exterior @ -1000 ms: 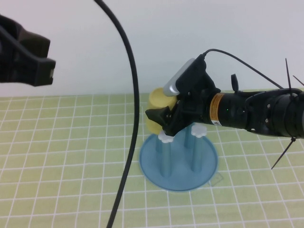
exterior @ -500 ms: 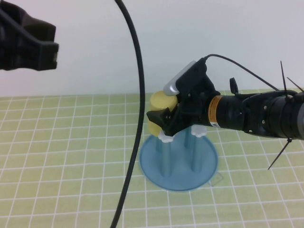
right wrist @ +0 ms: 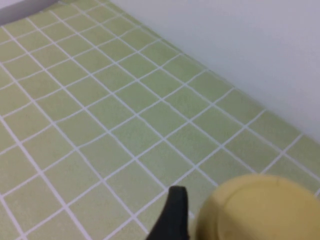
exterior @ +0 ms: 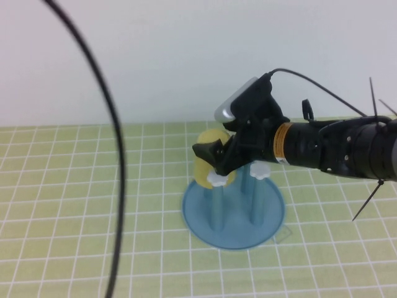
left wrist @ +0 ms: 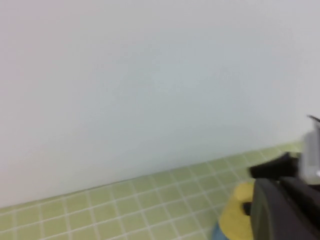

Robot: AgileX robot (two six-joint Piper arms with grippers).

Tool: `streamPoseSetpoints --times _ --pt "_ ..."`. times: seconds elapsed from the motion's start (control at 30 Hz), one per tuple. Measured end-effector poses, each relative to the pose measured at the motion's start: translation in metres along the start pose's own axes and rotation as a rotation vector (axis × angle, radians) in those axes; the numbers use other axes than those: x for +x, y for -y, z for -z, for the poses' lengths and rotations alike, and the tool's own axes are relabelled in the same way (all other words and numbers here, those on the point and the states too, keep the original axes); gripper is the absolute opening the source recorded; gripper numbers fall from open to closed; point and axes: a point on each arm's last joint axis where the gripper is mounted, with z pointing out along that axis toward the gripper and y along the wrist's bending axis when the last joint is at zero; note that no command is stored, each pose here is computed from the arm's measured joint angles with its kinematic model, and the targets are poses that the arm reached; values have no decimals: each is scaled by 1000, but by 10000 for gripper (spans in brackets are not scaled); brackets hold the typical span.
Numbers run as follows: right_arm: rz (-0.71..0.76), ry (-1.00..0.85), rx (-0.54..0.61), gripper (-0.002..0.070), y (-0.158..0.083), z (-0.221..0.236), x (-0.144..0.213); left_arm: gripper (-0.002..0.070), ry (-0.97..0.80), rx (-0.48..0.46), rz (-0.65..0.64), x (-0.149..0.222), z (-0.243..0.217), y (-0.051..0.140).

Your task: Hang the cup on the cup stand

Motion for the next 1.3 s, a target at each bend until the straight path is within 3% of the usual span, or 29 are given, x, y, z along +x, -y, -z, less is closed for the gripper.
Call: streamPoseSetpoints --times 0.17,0.27,0.37,0.6,0.67,1.0,1.3 --pt "24 73 25 675 -1 23 -30 -1 41 -121 71 20 17 -19" --pt "34 147 61 605 -3 52 -61 -1 54 -197 96 36 31 -27" --pt "50 209 124 487 -4 85 -89 -1 76 -256 125 54 47 -29" --pt "46 277 363 93 -2 165 -131 -1 142 -369 170 102 81 -25" --pt "13 307 405 42 -3 185 -139 -1 156 -400 174 116 89 -22" --pt "-52 497 438 -1 -20 260 -167 -1 133 -422 184 162 87 -21" --pt "-28 508 433 -1 -22 263 -169 -1 163 -483 55 211 51 -40"
